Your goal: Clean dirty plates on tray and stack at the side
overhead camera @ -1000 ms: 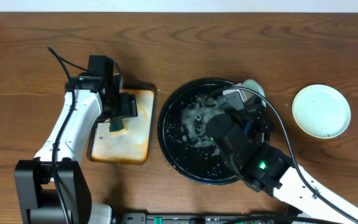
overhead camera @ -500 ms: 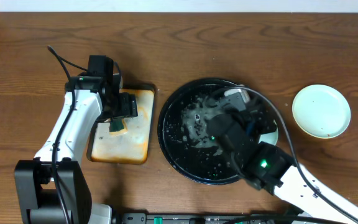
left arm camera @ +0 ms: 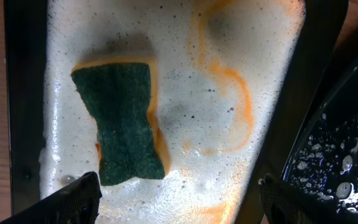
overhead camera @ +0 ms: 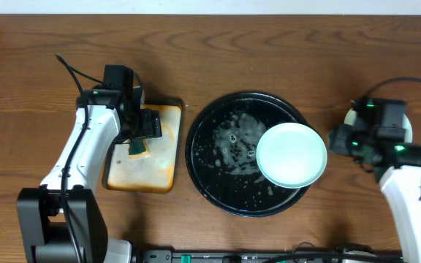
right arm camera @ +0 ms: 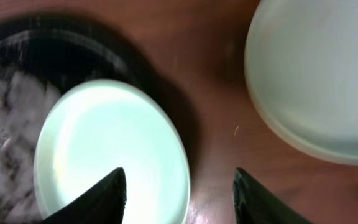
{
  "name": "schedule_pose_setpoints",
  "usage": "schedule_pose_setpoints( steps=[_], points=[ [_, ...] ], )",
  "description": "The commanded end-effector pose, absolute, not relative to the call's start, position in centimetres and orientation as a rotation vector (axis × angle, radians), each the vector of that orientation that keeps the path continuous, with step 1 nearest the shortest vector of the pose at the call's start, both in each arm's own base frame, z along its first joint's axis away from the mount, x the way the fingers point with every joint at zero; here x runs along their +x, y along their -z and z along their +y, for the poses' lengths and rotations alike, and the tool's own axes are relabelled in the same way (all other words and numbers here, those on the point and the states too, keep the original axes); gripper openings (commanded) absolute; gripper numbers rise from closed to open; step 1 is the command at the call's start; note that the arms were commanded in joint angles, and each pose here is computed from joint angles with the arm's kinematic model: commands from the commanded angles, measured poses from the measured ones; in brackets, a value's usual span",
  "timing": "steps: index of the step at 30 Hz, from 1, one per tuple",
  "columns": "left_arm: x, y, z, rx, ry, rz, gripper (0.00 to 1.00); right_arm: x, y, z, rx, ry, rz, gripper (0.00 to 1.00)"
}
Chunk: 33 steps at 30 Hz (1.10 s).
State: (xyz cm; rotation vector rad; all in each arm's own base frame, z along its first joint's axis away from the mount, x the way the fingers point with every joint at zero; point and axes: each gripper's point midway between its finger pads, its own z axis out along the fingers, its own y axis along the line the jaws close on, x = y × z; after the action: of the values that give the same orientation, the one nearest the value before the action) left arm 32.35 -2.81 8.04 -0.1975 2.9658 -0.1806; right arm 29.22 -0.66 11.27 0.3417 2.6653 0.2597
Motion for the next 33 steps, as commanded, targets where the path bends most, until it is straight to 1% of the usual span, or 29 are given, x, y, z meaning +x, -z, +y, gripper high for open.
schedule_pose_setpoints(
  steps=[1, 7, 9, 12, 14, 15, 19, 22, 31, 32, 33],
  points=[
    [32.0, -7.5, -2.9, -0.192, 0.187, 2.987, 0.83, 28.4, -10.4, 1.9, 0.245, -0.594, 2.719, 0.57],
    [32.0, -7.5, -2.9, -0.192, 0.187, 2.987, 0.83, 28.1, -6.3, 1.1, 0.280, -0.573, 2.856, 0.58],
    [32.0, -7.5, -2.9, -0.191, 0.187, 2.987, 0.83, 28.0, -5.0, 0.6, 0.301, -0.539, 2.902, 0.54],
    [32.0, -7.5, -2.9, -0.192, 0.187, 2.987, 0.83, 27.8, -3.4, 0.3, 0.325, -0.523, 2.948, 0.45],
    [32.0, -7.5, -2.9, -0.192, 0.187, 2.987, 0.83, 28.1, -3.2, 0.2, 0.324, -0.517, 2.946, 0.43],
    [32.0, -7.5, -2.9, -0.192, 0.187, 2.987, 0.83, 28.2, -3.1, 0.1, 0.323, -0.516, 2.942, 0.39],
    [32.0, -7.5, -2.9, -0.192, 0.187, 2.987, 0.83, 28.7, -3.0, 0.0, 0.317, -0.507, 2.920, 0.16],
    [32.0, -7.5, -2.9, -0.191, 0.187, 2.987, 0.83, 28.7, -2.8, -0.5, 0.351, -0.466, 2.922, 0.02],
    [32.0, -7.5, -2.9, -0.192, 0.187, 2.987, 0.83, 29.4, -3.1, -0.6, 0.333, -0.457, 2.889, 0.01],
    [32.0, -7.5, -2.9, -0.192, 0.187, 2.986, 0.83, 29.4, -3.0, -0.6, 0.334, -0.457, 2.891, 0.05],
    [32.0, -7.5, -2.9, -0.192, 0.187, 2.987, 0.83, 29.3, -2.9, -0.5, 0.336, -0.459, 2.895, 0.20]
  ],
)
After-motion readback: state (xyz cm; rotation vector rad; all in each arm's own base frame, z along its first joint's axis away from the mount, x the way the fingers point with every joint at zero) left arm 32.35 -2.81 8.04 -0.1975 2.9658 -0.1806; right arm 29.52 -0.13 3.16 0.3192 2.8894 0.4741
